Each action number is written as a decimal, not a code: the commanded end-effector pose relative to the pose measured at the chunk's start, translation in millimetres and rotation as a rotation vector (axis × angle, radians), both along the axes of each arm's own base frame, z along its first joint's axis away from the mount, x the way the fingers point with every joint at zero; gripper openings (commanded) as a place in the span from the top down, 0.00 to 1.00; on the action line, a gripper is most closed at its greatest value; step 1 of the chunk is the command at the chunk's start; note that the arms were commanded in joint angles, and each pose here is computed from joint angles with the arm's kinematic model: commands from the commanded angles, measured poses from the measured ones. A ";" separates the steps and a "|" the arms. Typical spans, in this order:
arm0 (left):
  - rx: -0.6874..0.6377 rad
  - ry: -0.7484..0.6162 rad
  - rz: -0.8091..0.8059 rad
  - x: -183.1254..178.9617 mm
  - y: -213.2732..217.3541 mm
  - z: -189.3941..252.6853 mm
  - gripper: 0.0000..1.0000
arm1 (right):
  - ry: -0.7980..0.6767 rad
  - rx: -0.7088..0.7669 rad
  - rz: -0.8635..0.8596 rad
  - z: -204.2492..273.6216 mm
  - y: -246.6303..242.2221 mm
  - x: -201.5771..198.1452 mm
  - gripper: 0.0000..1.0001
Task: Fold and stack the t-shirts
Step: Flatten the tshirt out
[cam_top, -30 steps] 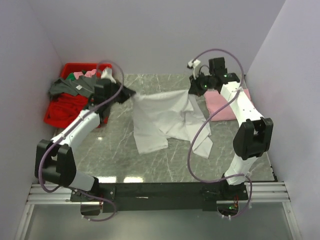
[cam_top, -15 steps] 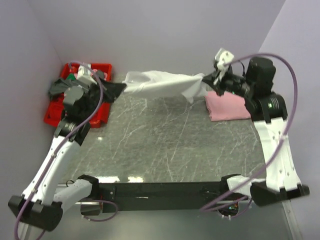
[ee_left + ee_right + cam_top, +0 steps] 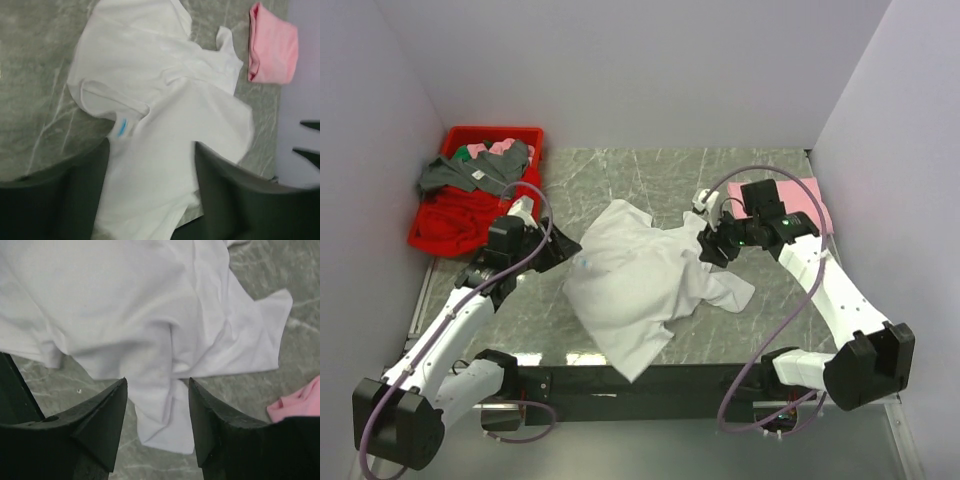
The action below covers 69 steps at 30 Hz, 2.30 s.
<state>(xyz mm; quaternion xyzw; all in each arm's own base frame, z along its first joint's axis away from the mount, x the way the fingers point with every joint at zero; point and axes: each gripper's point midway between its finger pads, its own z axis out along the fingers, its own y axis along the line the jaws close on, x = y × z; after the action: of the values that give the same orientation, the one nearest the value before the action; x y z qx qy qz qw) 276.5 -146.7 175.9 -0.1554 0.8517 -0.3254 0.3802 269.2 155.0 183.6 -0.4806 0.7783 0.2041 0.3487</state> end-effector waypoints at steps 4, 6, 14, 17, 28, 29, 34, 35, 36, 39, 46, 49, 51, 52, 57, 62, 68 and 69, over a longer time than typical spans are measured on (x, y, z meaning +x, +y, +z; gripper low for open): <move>0.098 -0.126 0.076 6.5 24.0 37.8 0.18 | -0.100 -0.048 -0.047 11.8 -41.2 -1.5 0.38; 0.091 -0.138 0.075 5.6 23.9 39.9 0.18 | -0.043 -0.071 -0.032 -7.2 -48.0 -7.7 0.38; 0.052 -0.070 -0.230 22.1 -26.5 2.2 0.35 | 0.355 -0.069 -0.112 -79.5 -70.8 -3.4 0.38; 0.064 -0.010 -0.293 20.1 -38.5 -19.8 0.32 | 0.377 -0.137 -0.150 -96.2 -90.1 -11.6 0.37; 0.077 0.184 -0.434 -91.4 -98.3 -82.5 0.31 | 0.438 -0.326 -0.258 -151.6 -131.2 -21.7 0.37; 0.070 0.205 -0.468 -108.9 -108.5 -89.6 0.31 | 0.423 -0.331 -0.284 -153.6 -132.9 -14.9 0.38; 0.133 0.208 -0.535 -134.3 -142.7 -102.4 0.30 | 0.414 -0.374 -0.338 -164.7 -142.1 -5.1 0.39; 0.178 0.188 -0.555 -141.4 -150.4 -105.4 0.30 | 0.419 -0.382 -0.345 -167.0 -144.0 -5.7 0.39; 0.249 0.225 -0.568 -147.3 -150.8 -121.4 0.29 | 0.427 -0.385 -0.344 -168.9 -144.3 -6.4 0.39; 0.402 0.226 -0.599 -156.0 -166.0 -140.5 0.29 | 0.444 -0.392 -0.332 -173.7 -144.4 -9.9 0.44; 0.701 0.253 -0.605 -173.7 -164.1 -177.2 0.40 | 0.519 -0.356 -0.265 -170.0 -134.2 -29.5 0.95; 0.740 0.280 -0.627 -186.9 -155.5 -186.3 0.72 | 0.503 -0.387 -0.262 -161.8 -141.2 -39.3 1.00; 0.746 0.305 -0.657 -201.3 -147.0 -187.5 0.86 | 0.470 -0.408 -0.286 -152.1 -153.4 -44.2 1.00; 0.758 0.335 -0.661 -209.8 -135.0 -193.4 0.90 | 0.467 -0.416 -0.296 -149.3 -158.6 -47.3 1.00; 0.682 0.405 -0.748 -257.0 -109.9 -177.1 0.98 | 0.490 -0.509 -0.361 -147.1 -199.1 -83.1 1.00; 0.597 0.460 -0.783 -282.6 -90.8 -149.6 0.98 | 0.549 -0.600 -0.373 -147.4 -226.6 -126.2 1.00; 0.486 0.415 -0.822 -287.0 -92.0 -98.4 0.78 | 0.559 -0.627 -0.389 -129.8 -238.7 -152.0 0.99; 0.488 0.339 -0.765 -271.3 -92.8 -87.2 0.54 | 0.528 -0.601 -0.422 -120.8 -241.4 -144.1 0.74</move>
<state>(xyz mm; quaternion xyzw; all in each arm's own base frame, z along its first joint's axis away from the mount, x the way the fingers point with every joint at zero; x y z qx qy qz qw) -1.5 -243.5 61.1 0.2267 0.9488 -0.2002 0.0917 125.4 -73.9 41.1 -0.3113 0.9499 0.0266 0.0105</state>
